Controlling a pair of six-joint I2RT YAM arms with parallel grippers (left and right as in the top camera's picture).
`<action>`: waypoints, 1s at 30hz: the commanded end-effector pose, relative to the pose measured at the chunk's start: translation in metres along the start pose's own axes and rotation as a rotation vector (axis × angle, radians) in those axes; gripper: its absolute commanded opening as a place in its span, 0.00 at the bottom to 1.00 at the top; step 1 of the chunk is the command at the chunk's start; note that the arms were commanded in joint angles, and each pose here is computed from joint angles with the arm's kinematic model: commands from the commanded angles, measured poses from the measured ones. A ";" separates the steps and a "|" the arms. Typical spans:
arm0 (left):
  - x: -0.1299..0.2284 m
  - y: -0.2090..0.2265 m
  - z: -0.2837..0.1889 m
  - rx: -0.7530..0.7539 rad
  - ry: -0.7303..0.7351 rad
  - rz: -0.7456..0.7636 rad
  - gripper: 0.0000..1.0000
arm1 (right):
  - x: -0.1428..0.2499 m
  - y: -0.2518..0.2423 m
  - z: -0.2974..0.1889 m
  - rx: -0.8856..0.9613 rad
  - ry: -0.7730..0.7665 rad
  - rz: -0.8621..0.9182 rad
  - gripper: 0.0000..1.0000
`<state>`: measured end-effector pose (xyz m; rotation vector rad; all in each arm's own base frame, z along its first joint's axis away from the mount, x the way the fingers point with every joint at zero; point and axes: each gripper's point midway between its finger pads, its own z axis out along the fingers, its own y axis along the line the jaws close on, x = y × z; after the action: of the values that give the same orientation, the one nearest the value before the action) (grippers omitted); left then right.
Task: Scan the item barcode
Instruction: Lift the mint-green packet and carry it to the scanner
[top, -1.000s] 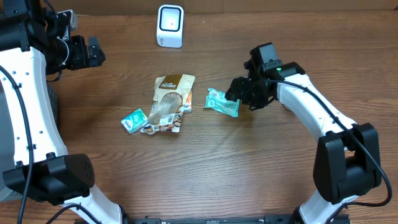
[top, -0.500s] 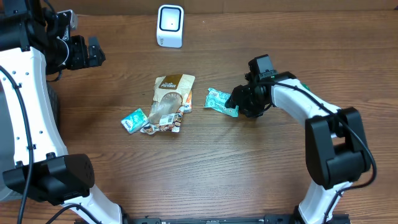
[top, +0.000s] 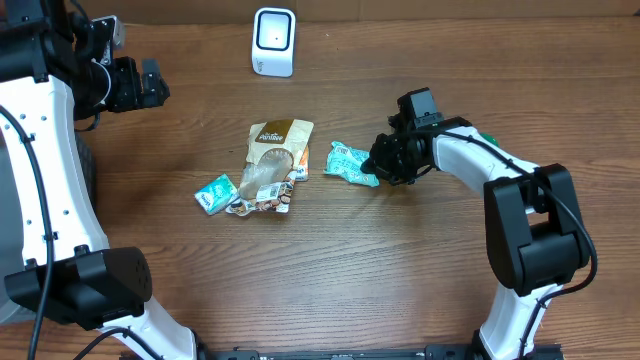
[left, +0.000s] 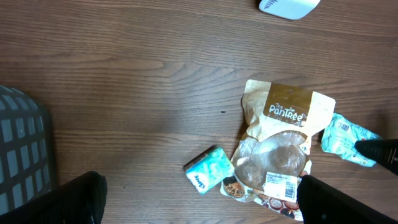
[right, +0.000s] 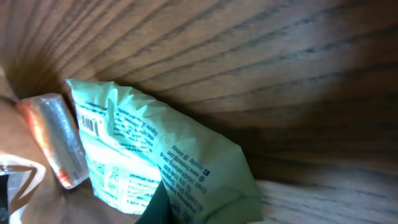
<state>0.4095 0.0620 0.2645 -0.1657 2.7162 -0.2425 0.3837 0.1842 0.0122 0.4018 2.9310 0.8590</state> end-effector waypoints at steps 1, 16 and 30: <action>-0.001 -0.001 -0.001 0.008 -0.006 0.015 0.99 | -0.001 0.018 -0.013 -0.150 0.037 -0.088 0.04; -0.001 -0.002 -0.001 0.008 -0.006 0.017 1.00 | 0.051 0.157 -0.199 -0.594 -0.119 -0.498 0.04; -0.001 -0.002 -0.001 0.009 -0.005 0.018 1.00 | 0.064 0.156 -0.213 -0.281 -0.272 -0.399 0.04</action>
<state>0.4095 0.0620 0.2645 -0.1657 2.7162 -0.2425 0.3176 0.2217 0.2519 -0.1555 2.5019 1.2126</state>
